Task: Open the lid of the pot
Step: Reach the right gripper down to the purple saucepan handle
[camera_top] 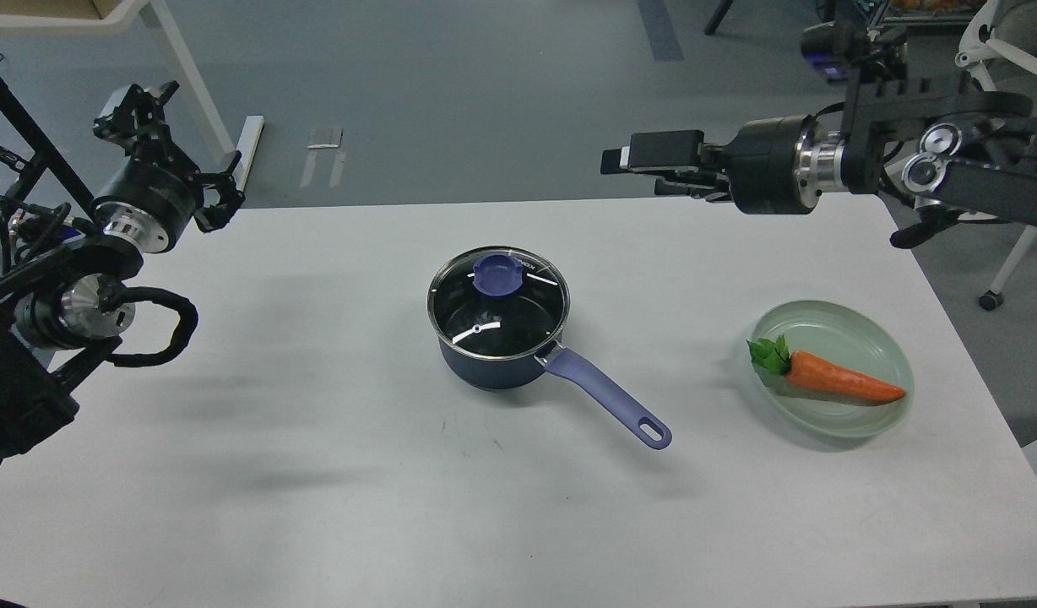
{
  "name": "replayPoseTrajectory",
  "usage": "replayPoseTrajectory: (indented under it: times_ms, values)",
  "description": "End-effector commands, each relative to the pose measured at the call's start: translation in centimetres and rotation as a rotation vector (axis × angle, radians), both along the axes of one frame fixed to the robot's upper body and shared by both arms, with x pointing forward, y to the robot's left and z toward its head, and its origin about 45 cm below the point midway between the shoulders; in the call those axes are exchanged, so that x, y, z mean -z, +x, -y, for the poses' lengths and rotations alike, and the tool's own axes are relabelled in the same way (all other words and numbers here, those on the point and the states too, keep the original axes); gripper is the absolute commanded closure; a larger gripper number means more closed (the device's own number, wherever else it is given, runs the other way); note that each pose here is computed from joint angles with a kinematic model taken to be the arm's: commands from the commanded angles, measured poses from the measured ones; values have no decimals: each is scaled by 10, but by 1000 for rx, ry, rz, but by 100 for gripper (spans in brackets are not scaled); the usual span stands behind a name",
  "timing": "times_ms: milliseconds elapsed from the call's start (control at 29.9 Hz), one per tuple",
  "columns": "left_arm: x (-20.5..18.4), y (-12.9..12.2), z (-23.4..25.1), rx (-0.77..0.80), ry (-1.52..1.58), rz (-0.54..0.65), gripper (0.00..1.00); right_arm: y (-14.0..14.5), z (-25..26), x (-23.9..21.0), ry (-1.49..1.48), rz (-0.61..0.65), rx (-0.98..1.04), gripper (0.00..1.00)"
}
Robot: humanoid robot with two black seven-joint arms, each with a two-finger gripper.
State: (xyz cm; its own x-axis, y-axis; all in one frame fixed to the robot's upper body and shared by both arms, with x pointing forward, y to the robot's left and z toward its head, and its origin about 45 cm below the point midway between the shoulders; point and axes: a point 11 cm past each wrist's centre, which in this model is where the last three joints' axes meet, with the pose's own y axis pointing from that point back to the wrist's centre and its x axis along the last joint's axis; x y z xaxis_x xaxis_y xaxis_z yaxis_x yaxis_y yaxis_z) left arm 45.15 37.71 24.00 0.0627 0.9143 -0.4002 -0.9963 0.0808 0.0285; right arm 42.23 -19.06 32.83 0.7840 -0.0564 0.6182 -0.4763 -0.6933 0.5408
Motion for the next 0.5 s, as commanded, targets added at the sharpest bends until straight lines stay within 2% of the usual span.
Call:
replayPoseTrajectory:
  times_ms: [0, 100, 301, 368, 468]
  values:
    - [-3, 0, 1, 5, 0, 10, 0, -20, -26, 14, -167, 21, -161, 0]
    - [-7, -1, -1, 10, 4, 18, 0, -38, -35, 36, -290, 11, -279, 1]
    - [-14, -3, -10, 20, 10, 35, 0, -53, -24, 77, -465, 13, -409, 2]
    - [-14, -4, -10, 23, 9, 37, 0, -57, -25, 84, -472, 4, -429, 6]
    - [-14, -4, -10, 28, 7, 39, 0, -62, -28, 92, -474, -13, -444, 18]
